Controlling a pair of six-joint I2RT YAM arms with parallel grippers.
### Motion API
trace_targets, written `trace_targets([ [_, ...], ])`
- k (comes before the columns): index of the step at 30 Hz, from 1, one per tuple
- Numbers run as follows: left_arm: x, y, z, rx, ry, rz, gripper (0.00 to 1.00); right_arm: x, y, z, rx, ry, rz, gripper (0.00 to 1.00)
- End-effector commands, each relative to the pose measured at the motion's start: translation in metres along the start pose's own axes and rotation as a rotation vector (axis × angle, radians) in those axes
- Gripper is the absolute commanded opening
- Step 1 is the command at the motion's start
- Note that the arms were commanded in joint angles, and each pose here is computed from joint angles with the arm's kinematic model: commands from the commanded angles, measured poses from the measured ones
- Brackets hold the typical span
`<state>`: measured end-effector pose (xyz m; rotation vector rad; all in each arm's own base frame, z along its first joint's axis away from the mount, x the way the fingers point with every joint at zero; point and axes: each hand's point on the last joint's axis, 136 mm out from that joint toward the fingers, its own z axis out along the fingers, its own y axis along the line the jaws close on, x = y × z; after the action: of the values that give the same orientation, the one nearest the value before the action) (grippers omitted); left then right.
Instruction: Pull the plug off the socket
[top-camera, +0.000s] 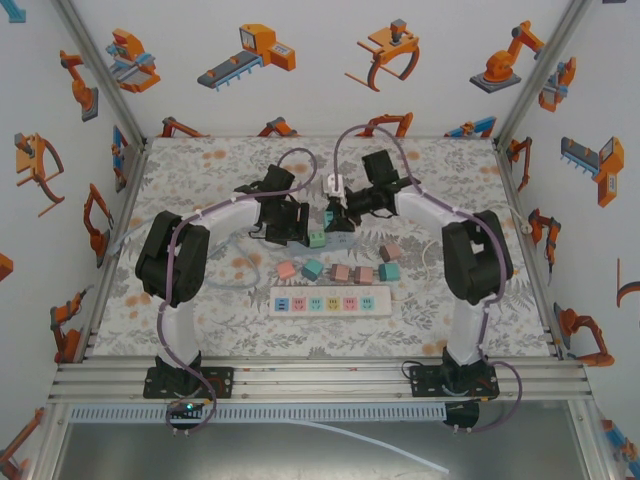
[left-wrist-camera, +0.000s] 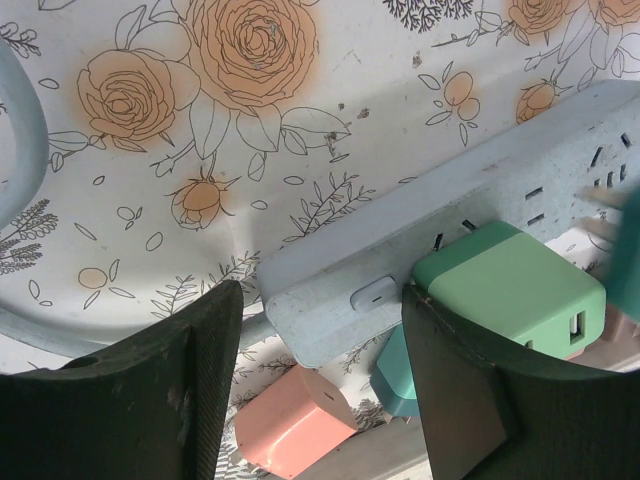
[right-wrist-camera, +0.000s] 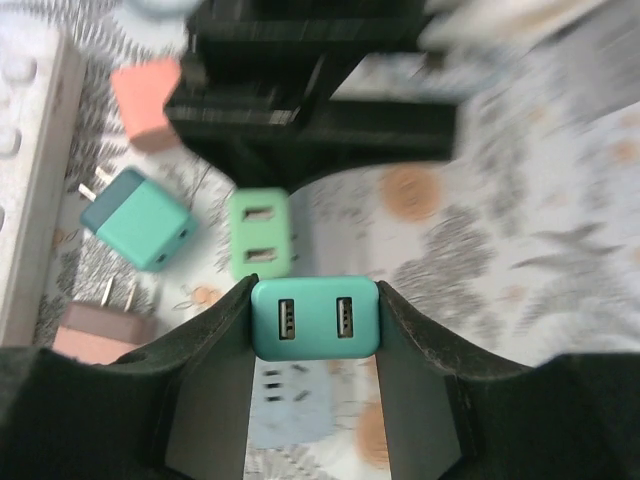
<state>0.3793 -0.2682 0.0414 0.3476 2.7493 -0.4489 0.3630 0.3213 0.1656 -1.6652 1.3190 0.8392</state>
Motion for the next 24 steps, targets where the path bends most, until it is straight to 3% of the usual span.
trace_targets([
  [1,0.107,0.085,0.058,-0.355,0.323,0.094,0.6,-0.085,-0.013,-0.032,0.06,-0.175,-0.232,0.0],
  [7,0.103,0.078,0.057,-0.322,0.309,0.085,0.6,-0.09,-0.021,-0.044,0.114,-0.175,-0.219,0.0],
  [12,0.088,0.063,0.048,-0.256,0.253,0.067,0.63,-0.104,-0.034,-0.059,0.236,-0.232,-0.105,0.0],
  [14,0.079,0.057,0.043,-0.229,0.228,0.063,0.65,-0.111,-0.048,-0.069,0.346,-0.278,0.009,0.0],
  [19,0.048,0.043,0.025,-0.164,0.149,0.045,0.68,-0.105,-0.095,-0.117,0.705,-0.359,0.537,0.0],
  [24,0.017,0.026,0.003,-0.095,0.067,0.044,0.71,-0.087,-0.089,-0.16,0.939,-0.379,0.753,0.0],
])
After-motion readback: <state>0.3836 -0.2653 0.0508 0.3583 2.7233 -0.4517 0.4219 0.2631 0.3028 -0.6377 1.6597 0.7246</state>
